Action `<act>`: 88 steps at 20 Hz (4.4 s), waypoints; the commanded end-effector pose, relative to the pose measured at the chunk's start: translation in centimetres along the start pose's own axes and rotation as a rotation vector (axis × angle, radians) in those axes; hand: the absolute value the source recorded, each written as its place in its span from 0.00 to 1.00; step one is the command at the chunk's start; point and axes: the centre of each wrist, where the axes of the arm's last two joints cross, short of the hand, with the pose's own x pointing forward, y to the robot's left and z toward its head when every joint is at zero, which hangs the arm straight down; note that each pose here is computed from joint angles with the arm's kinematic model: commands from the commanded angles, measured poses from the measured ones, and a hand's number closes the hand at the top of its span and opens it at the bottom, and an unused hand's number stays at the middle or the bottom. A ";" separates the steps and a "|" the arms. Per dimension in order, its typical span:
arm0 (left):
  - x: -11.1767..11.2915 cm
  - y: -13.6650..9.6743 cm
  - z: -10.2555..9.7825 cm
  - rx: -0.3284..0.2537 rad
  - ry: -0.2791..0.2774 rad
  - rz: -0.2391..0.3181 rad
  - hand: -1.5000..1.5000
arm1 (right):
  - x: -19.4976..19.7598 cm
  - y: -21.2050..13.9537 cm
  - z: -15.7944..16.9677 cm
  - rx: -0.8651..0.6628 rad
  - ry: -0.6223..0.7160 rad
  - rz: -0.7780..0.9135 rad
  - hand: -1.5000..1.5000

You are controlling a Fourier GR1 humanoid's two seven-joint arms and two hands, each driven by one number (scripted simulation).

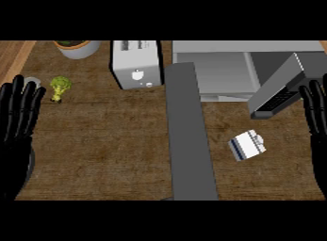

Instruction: Pick up the milk, place it into the microwave and close the microwave

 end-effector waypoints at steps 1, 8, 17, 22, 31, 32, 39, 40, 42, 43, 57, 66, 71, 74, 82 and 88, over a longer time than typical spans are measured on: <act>-1.6 -0.7 -1.2 -0.005 0.035 0.033 0.00 | -0.9 0.1 0.7 0.012 0.029 0.017 0.00; -0.7 1.3 0.3 0.033 0.112 0.257 0.00 | 0.2 -0.4 1.9 0.151 0.041 -0.092 0.00; 2.9 4.0 6.4 0.004 0.133 0.254 0.00 | 0.2 -1.6 4.1 0.080 0.114 -0.040 0.00; 4.3 6.5 7.2 0.009 0.117 0.265 0.00 | -1.6 -1.7 4.1 0.071 0.151 0.009 0.00; 5.4 6.1 10.0 0.030 0.107 0.253 0.00 | -8.2 -2.2 6.7 -0.016 0.231 0.068 0.00; 5.9 6.2 10.2 0.032 0.090 0.255 0.00 | -7.2 -4.1 5.5 -0.053 0.249 0.072 0.00; 5.5 8.3 10.8 0.017 0.118 0.263 0.00 | -14.1 -4.5 10.6 -0.065 0.347 0.120 0.00; 5.3 7.6 12.4 0.048 0.088 0.249 0.00 | -14.2 -3.8 8.5 -0.078 0.352 0.128 0.00; 6.9 6.7 11.5 0.009 0.099 0.270 0.00 | -15.2 -3.9 9.3 -0.068 0.375 0.134 0.00; 6.1 8.3 12.0 0.031 0.101 0.248 0.00 | -16.1 -6.4 12.0 -0.073 0.378 0.138 0.00; 6.4 8.4 13.7 0.027 0.106 0.245 0.00 | -23.7 -6.4 13.8 -0.016 0.396 0.225 0.00; 5.7 8.1 14.1 0.032 0.106 0.271 0.00 | -25.9 -6.2 13.5 -0.016 0.389 0.153 0.00; 6.2 8.9 15.0 0.005 0.111 0.272 0.00 | -26.3 -5.6 14.2 -0.043 0.392 0.074 0.00; 7.1 8.8 13.7 -0.004 0.135 0.292 0.00 | -26.3 -5.9 13.4 -0.018 0.381 0.007 1.00; 5.5 9.0 14.8 -0.002 0.134 0.312 0.00 | -26.8 -3.9 11.9 0.043 0.307 0.049 1.00; 6.6 9.7 14.9 -0.004 0.123 0.283 0.00 | -27.0 -2.1 10.1 0.064 0.271 -0.071 1.00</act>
